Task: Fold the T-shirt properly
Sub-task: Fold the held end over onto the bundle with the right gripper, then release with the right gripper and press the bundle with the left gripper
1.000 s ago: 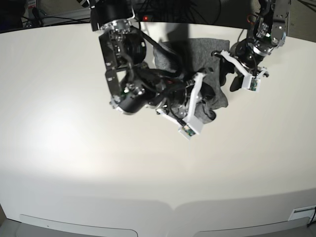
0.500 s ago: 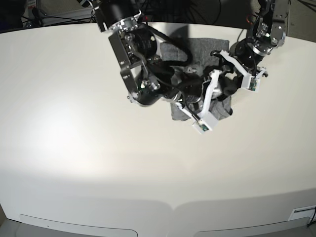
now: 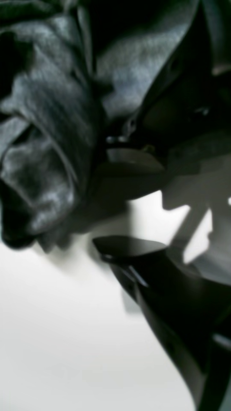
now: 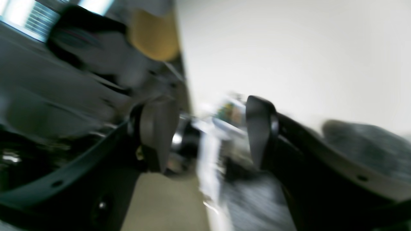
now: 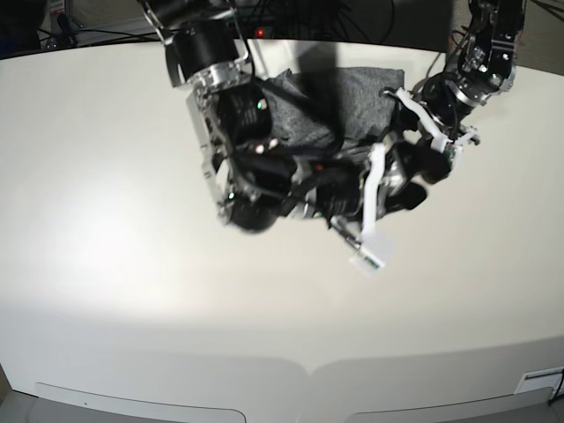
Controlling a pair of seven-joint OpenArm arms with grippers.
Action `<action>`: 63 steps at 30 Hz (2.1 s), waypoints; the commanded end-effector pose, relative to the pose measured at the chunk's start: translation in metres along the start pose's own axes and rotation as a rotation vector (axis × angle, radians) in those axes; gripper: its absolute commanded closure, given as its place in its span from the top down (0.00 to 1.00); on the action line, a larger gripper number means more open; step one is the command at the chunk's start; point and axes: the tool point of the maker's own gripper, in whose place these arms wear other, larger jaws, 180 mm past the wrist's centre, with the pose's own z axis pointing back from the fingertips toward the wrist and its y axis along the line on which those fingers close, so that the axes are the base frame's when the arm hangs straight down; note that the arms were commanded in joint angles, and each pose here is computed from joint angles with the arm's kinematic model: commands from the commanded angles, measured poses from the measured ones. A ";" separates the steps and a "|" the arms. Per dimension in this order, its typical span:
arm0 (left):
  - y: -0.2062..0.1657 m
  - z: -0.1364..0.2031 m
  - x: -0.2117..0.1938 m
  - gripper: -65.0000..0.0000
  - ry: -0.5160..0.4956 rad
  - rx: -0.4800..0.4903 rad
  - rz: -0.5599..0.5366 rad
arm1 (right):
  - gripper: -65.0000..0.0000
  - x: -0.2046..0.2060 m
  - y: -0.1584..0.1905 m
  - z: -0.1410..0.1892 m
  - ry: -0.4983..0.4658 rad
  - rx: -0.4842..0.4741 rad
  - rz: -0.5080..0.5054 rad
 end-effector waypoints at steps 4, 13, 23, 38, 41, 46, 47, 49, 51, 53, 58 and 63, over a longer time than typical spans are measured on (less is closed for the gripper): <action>0.030 0.018 0.022 0.45 0.008 0.089 -0.095 | 0.57 0.036 -0.052 0.038 -0.057 -0.213 0.053; -0.024 0.041 0.127 0.45 -0.277 -0.049 -0.062 | 0.57 -0.016 -0.157 0.179 0.033 -0.679 -0.038; -0.121 0.001 0.146 0.45 -0.266 -0.210 -0.160 | 0.57 -0.121 -0.172 0.300 0.149 -0.933 -0.220; -0.122 -0.058 0.136 0.45 -0.130 -0.120 -0.183 | 0.57 -0.146 -0.167 0.333 0.143 -1.001 -0.297; -0.120 -0.059 0.141 0.45 -0.136 -0.112 -0.185 | 0.57 -0.146 -0.167 0.333 0.143 -1.001 -0.297; -0.118 -0.060 0.133 0.44 -0.092 -0.102 -0.197 | 0.57 -0.146 -0.167 0.334 0.144 -1.002 -0.297; -0.116 -0.060 0.130 0.41 -0.075 -0.099 -0.200 | 0.57 -0.146 -0.167 0.333 0.144 -1.002 -0.297; -0.112 -0.060 0.126 0.31 -0.059 -0.093 -0.208 | 0.57 -0.146 -0.167 0.333 0.142 -1.001 -0.296; -0.106 -0.058 0.122 0.14 -0.045 -0.084 -0.216 | 0.57 -0.146 -0.167 0.333 0.140 -1.000 -0.296; -0.102 -0.057 0.117 0.00 -0.022 -0.083 -0.213 | 0.57 -0.146 -0.167 0.333 0.139 -0.999 -0.296; -0.115 -0.041 0.125 0.00 -0.038 -0.164 -0.132 | 0.57 -0.144 -0.167 0.333 0.133 -1.000 -0.292; -0.131 0.004 0.140 0.00 -0.124 -0.210 -0.155 | 0.57 -0.144 -0.167 0.333 0.130 -1.000 -0.291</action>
